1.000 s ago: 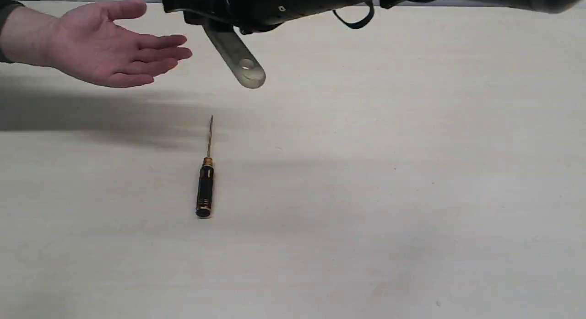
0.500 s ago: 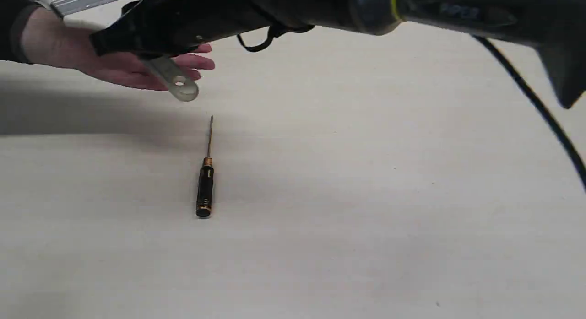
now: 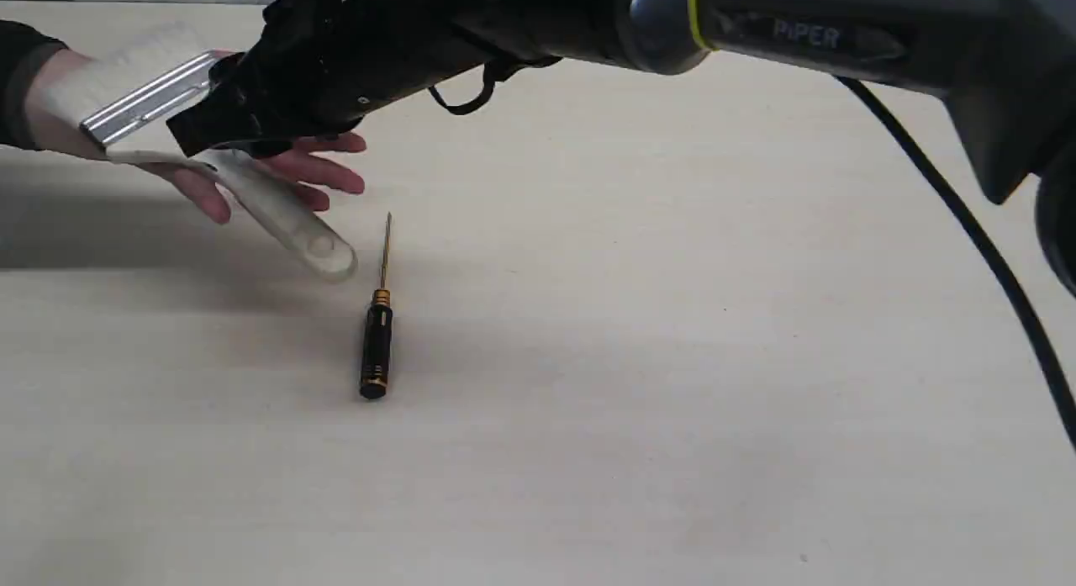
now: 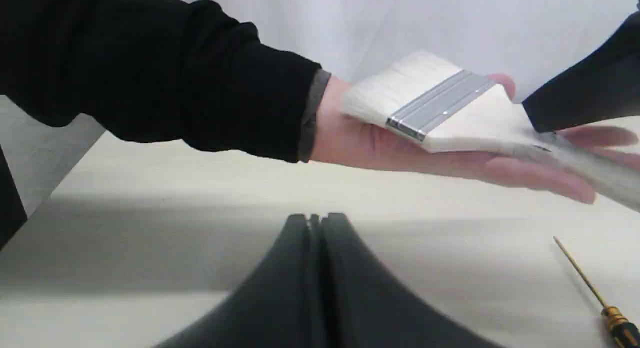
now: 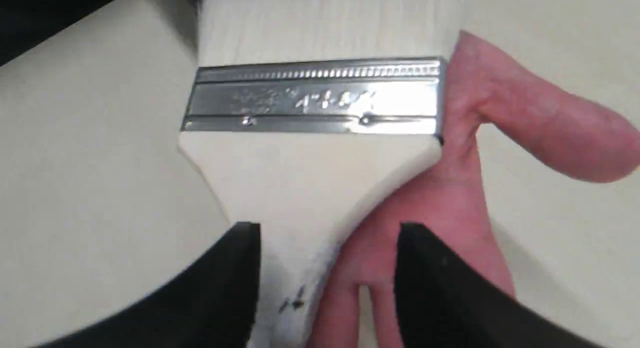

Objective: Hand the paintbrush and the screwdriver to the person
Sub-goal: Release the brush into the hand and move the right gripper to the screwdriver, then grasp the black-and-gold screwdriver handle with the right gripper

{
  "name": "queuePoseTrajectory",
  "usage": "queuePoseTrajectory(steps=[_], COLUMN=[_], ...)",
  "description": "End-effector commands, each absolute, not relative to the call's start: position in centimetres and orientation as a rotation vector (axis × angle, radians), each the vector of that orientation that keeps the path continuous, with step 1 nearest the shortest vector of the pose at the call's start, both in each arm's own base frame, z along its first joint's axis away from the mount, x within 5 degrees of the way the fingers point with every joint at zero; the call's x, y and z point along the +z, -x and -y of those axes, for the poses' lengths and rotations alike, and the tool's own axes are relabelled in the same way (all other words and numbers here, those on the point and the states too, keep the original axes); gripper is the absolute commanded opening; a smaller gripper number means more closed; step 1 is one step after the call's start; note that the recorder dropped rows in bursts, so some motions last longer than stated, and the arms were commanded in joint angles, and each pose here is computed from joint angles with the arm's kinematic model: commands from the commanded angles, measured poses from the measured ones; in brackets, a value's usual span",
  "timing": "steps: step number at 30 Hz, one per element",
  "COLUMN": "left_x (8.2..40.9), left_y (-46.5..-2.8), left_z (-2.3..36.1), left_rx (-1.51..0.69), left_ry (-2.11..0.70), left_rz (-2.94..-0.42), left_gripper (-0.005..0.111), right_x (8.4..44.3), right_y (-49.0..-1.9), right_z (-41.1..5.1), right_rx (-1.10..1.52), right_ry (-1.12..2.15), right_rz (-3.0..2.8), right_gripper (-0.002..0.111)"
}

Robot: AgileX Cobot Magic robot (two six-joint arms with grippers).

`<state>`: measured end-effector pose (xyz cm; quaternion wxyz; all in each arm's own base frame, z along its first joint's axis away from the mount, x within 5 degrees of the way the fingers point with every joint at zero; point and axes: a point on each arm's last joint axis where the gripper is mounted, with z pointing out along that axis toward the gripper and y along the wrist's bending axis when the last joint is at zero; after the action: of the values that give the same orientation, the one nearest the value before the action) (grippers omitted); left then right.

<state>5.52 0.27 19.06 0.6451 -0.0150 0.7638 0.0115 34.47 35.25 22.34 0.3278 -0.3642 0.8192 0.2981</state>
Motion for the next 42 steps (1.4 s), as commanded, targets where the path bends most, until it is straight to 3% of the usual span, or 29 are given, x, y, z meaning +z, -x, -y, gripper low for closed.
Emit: queuePoseTrajectory(steps=[1, 11, 25, 42], left_x=[19.1, 19.1, 19.1, 19.1], left_y=[-5.5, -5.5, -5.5, -5.5], left_z=[-0.2, -0.2, -0.2, -0.2], left_rx=[0.017, 0.017, 0.015, 0.017], left_ry=[0.029, 0.029, 0.031, 0.030], left_rz=[-1.731, -1.731, -1.733, -1.733], left_gripper=[0.000, 0.000, 0.000, 0.000], right_x=[24.1, 23.6, 23.3, 15.9], right_y=[-33.5, -32.2, -32.5, -32.9], right_z=[-34.6, -30.2, -31.0, -33.7], right_rx=[0.781, 0.336, 0.462, 0.468], right_ry=[1.043, 0.873, 0.667, 0.658], right_rz=[-2.161, -2.695, -2.716, -2.794], right_gripper=[0.045, 0.045, 0.045, 0.045])
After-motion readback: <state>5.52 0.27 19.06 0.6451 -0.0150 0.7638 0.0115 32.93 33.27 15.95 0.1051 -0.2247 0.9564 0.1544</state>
